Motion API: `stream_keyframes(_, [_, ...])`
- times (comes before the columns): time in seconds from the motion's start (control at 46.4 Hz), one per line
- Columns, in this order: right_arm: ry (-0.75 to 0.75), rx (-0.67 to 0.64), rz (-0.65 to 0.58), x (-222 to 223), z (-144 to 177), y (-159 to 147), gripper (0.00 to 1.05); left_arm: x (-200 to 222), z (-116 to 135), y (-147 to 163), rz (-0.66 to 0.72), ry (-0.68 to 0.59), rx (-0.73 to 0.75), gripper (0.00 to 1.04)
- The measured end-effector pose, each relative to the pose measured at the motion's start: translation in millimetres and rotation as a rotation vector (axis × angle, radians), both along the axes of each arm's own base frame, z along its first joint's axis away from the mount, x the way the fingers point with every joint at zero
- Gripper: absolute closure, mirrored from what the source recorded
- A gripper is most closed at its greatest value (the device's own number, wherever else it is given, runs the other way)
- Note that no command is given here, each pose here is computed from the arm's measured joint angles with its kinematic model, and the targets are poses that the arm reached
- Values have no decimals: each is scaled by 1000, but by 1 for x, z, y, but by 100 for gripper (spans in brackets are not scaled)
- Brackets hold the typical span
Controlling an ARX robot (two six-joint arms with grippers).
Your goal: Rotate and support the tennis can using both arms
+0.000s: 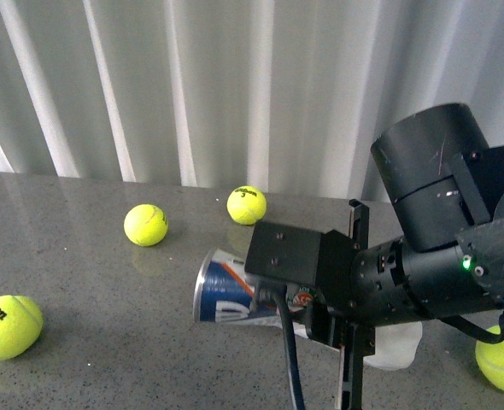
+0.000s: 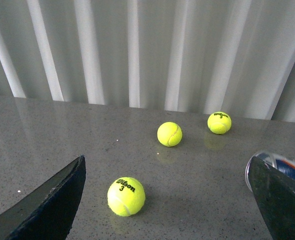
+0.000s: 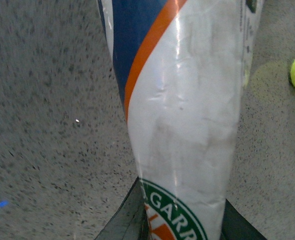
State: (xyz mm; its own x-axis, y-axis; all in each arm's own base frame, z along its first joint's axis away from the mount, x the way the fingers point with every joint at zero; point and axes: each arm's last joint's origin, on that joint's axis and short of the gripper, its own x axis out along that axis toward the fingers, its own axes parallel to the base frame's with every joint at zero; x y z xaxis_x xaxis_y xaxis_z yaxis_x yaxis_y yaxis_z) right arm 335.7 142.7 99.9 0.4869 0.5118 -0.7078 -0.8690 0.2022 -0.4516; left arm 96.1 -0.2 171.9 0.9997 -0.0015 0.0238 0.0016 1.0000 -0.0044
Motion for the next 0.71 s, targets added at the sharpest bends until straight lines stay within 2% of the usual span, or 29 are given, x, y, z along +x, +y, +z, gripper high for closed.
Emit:
stream_keyframes(0.194, [-128, -127, 178, 4, -29, 3, 93, 0, 0, 0, 0, 0, 0, 7])
stream_keyframes(0.366, [-179, -150, 238, 13, -40, 17, 94, 0, 0, 0, 0, 0, 0, 7])
stream_keyframes(0.495, [-201, -139, 235, 22, -41, 30, 94, 0, 0, 0, 0, 0, 0, 7])
stream_keyframes(0.711, [-192, -143, 140, 29, -46, 41, 94, 0, 0, 0, 0, 0, 0, 7])
